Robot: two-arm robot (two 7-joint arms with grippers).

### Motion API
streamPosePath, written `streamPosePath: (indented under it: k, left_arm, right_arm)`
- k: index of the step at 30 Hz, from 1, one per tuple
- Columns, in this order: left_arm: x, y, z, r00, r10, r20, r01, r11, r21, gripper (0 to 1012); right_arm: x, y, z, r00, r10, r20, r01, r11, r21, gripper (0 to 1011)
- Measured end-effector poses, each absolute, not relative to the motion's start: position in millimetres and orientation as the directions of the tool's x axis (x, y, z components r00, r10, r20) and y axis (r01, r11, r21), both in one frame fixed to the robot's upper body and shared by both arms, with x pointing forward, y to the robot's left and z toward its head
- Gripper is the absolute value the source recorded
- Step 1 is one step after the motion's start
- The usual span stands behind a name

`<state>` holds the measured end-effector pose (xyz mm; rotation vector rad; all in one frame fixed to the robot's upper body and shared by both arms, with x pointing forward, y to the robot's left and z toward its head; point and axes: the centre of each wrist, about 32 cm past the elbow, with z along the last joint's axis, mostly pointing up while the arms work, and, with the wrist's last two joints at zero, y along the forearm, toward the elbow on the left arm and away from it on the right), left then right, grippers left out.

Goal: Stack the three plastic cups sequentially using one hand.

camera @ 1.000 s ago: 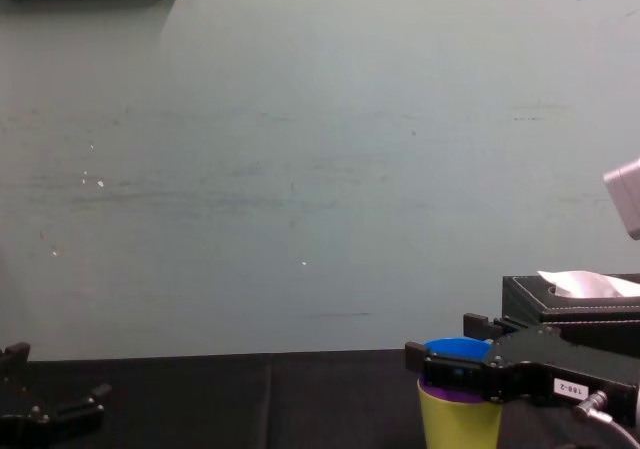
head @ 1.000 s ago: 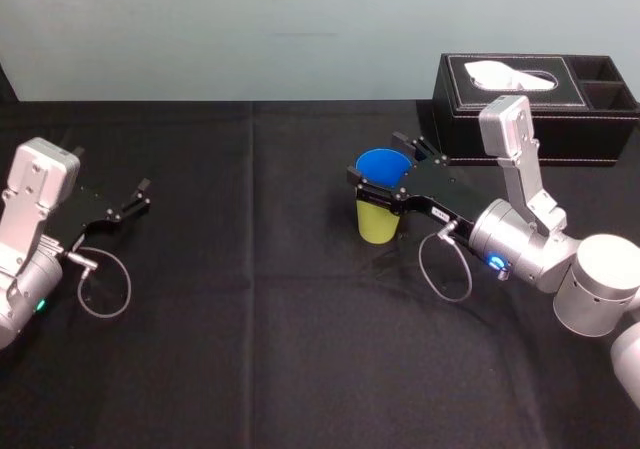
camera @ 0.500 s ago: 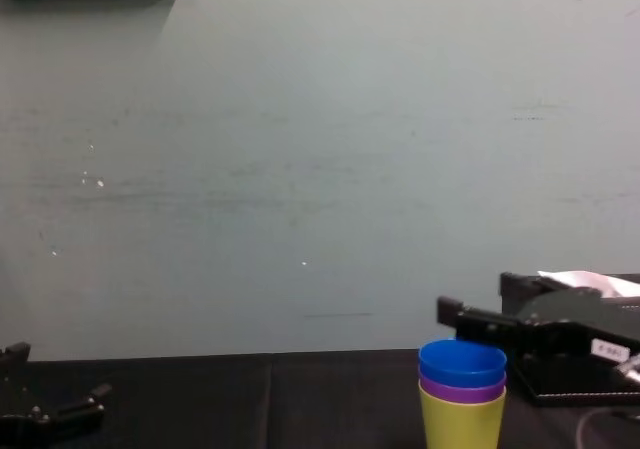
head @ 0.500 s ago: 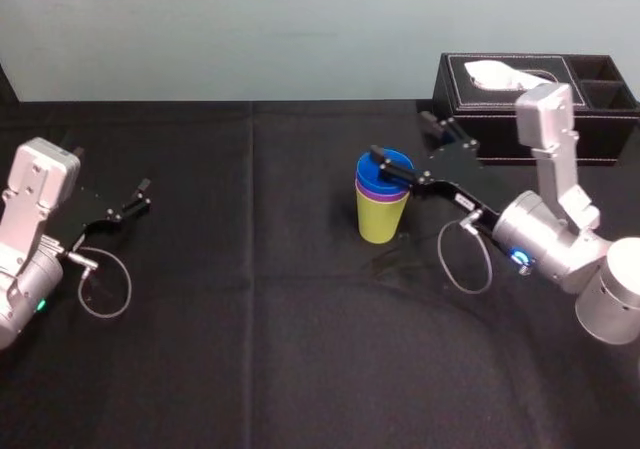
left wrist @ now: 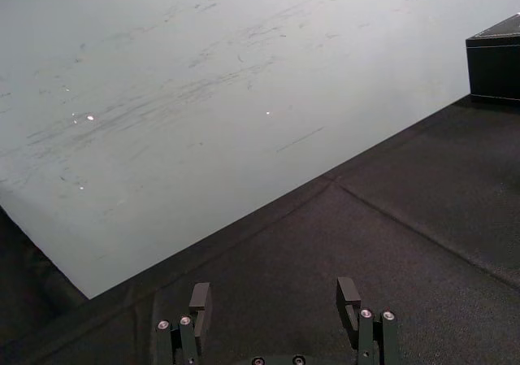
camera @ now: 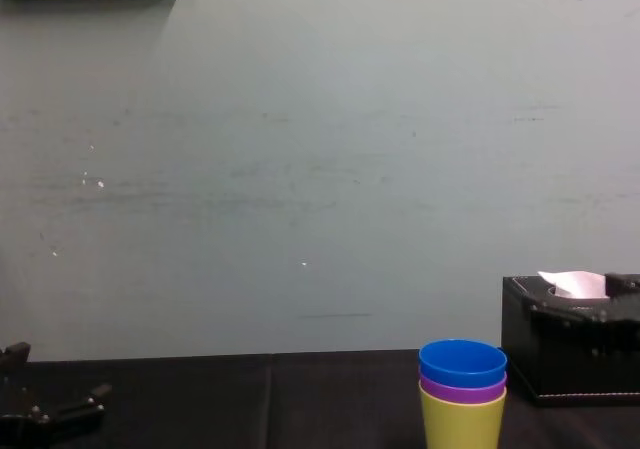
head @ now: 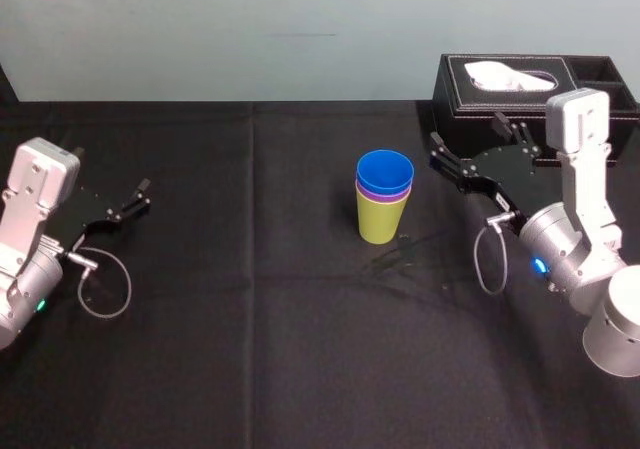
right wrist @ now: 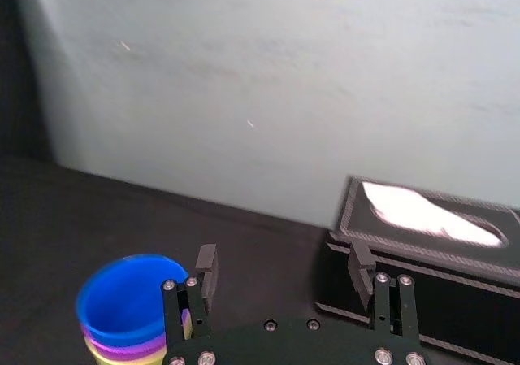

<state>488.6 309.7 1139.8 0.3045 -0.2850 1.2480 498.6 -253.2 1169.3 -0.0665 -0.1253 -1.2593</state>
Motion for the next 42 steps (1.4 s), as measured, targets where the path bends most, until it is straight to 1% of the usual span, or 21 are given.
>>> streamPosePath:
  k: [2, 3, 6, 13, 42]
  left_arm:
    - [488.6, 309.7, 1139.8, 0.292, 0.88, 0.374, -0.955, 0.287, 0.07, 1011]
    - [488.6, 309.7, 1139.8, 0.292, 0.88, 0.374, -0.955, 0.287, 0.07, 1011]
    - [488.6, 309.7, 1139.8, 0.292, 0.88, 0.374, -0.955, 0.287, 0.07, 1011]
    - [488.6, 309.7, 1139.8, 0.292, 0.88, 0.374, -0.955, 0.287, 0.07, 1011]
    - [488.6, 309.7, 1139.8, 0.292, 0.88, 0.374, -0.955, 0.287, 0.07, 1011]
  right_arm:
    - [498, -249, 1167.7, 0.268, -0.951, 0.152, 0.963, 0.269, -0.016, 1003]
    - [498, -249, 1167.7, 0.268, -0.951, 0.152, 0.963, 0.269, -0.016, 1003]
    - [497, -242, 1161.9, 0.246, -0.951, 0.187, 0.969, 0.236, -0.072, 1003]
    - [499, -235, 1150.1, 0.235, -0.947, 0.22, 0.969, 0.211, -0.127, 1003]
    - [500, -235, 1149.7, 0.241, -0.945, 0.219, 0.968, 0.216, -0.129, 1003]
